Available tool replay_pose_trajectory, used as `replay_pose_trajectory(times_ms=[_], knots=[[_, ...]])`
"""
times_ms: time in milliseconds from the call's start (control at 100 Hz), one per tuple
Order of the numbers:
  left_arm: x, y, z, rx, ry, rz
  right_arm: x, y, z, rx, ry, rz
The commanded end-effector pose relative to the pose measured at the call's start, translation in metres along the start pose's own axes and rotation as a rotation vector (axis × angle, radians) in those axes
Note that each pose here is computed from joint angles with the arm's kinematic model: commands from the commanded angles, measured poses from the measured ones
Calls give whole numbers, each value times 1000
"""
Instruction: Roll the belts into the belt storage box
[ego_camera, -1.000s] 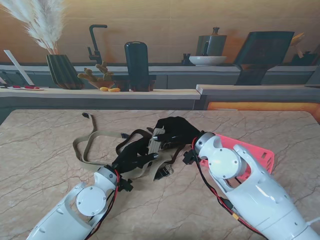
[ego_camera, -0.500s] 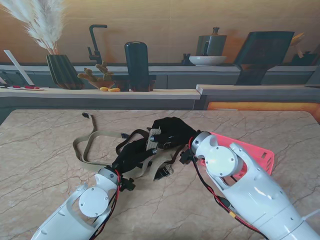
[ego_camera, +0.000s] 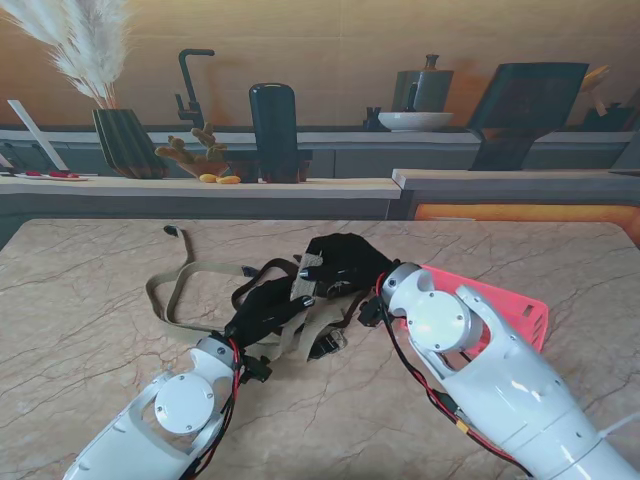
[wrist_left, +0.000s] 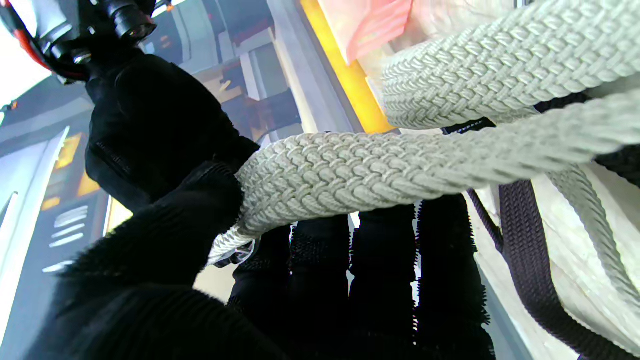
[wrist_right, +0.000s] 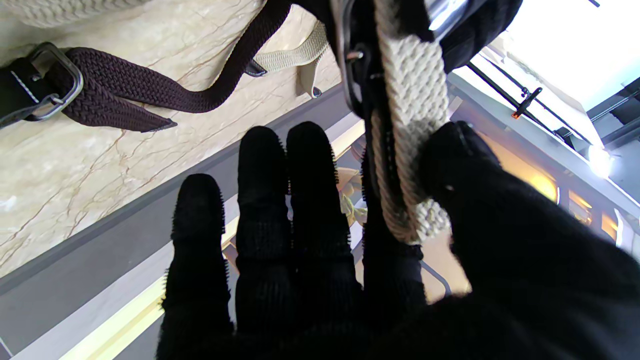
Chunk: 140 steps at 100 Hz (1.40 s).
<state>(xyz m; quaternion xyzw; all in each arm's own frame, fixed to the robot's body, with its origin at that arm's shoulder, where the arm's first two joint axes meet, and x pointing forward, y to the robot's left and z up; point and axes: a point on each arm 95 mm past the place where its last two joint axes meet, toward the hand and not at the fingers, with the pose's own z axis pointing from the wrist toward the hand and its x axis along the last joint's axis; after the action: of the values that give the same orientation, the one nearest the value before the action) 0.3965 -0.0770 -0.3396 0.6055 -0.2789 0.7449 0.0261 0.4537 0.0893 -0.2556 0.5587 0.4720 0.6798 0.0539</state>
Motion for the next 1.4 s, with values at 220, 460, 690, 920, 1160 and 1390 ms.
replay_pose_trajectory(times_ms=[220,460,690,920,1160,1390], knots=[[6,6,-7,-23,-47,-138,2,1,-2,-51,12,-12],[10,9,-10,-30,-112,-263,-3,8,-4,-171,69,-152],[13,7,-13,-17,-190,-373,-16,15,-7,-261,219,-400],[16,7,-11,-2,-261,-514,-27,9,-3,-259,340,-589],[25,12,-4,-2,-295,-649,-35,3,5,-227,402,-707],[33,19,1,8,-297,-708,-40,-2,11,-239,406,-704]])
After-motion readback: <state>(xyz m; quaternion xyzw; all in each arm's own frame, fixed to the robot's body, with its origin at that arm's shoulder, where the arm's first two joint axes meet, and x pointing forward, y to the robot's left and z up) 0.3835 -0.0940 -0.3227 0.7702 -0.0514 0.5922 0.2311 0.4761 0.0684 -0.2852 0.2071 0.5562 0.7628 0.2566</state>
